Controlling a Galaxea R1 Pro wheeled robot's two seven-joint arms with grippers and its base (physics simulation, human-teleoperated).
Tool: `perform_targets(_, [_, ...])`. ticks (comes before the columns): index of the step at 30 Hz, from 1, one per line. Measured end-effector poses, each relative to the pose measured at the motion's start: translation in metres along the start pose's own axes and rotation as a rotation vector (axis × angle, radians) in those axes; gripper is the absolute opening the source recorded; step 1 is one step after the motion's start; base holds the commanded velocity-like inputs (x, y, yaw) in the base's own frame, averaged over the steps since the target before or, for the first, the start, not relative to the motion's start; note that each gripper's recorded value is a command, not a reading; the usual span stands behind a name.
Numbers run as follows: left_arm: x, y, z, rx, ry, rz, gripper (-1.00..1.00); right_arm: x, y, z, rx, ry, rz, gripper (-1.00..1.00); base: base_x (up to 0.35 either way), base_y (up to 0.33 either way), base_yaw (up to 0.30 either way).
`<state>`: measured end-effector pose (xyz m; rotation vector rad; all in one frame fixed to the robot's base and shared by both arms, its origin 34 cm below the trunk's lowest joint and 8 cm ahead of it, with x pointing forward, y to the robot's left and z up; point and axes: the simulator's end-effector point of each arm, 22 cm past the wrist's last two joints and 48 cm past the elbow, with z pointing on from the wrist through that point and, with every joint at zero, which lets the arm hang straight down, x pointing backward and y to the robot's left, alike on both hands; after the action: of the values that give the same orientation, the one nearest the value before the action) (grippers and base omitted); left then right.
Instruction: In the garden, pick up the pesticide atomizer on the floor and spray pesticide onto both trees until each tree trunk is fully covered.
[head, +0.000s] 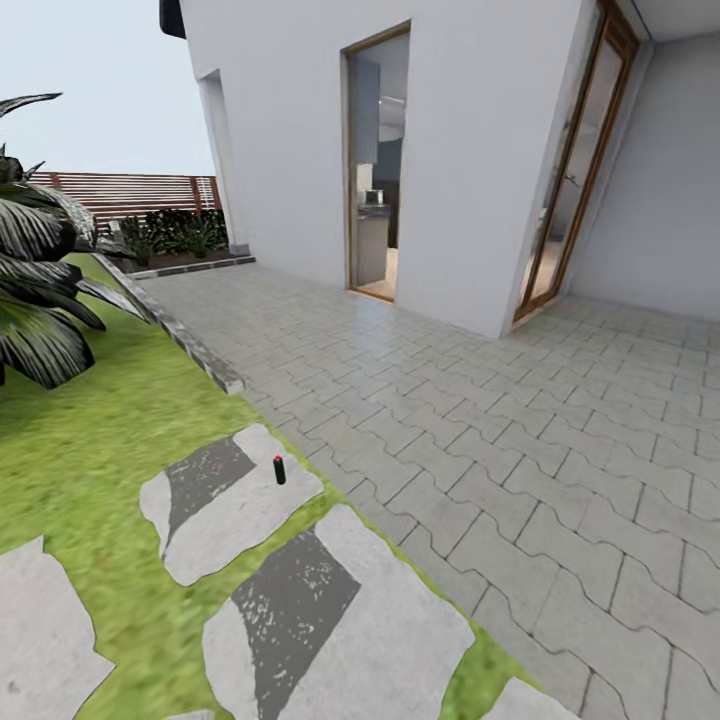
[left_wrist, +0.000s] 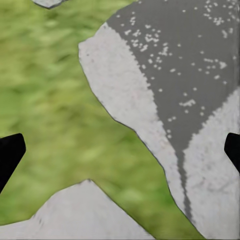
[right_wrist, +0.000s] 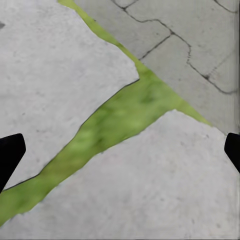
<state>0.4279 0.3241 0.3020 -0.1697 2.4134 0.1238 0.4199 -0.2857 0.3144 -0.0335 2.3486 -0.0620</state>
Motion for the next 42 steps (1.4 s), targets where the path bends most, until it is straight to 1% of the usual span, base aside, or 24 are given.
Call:
perform_targets(37, [0.0007,-0.0004,-0.0001,0.001,0.001,0.0,1.0,-0.0001,0.0008,0.0,-0.002,0.0,-0.002,1.0,0.288,-0.206,0.0])
perform_targets(42, [0.0008,-0.0004,-0.0002,0.001,0.002,0.0,1.0,0.0001,0.0016,0.0,-0.003,0.0,-0.001,1.0,0.287,-0.207,0.094])
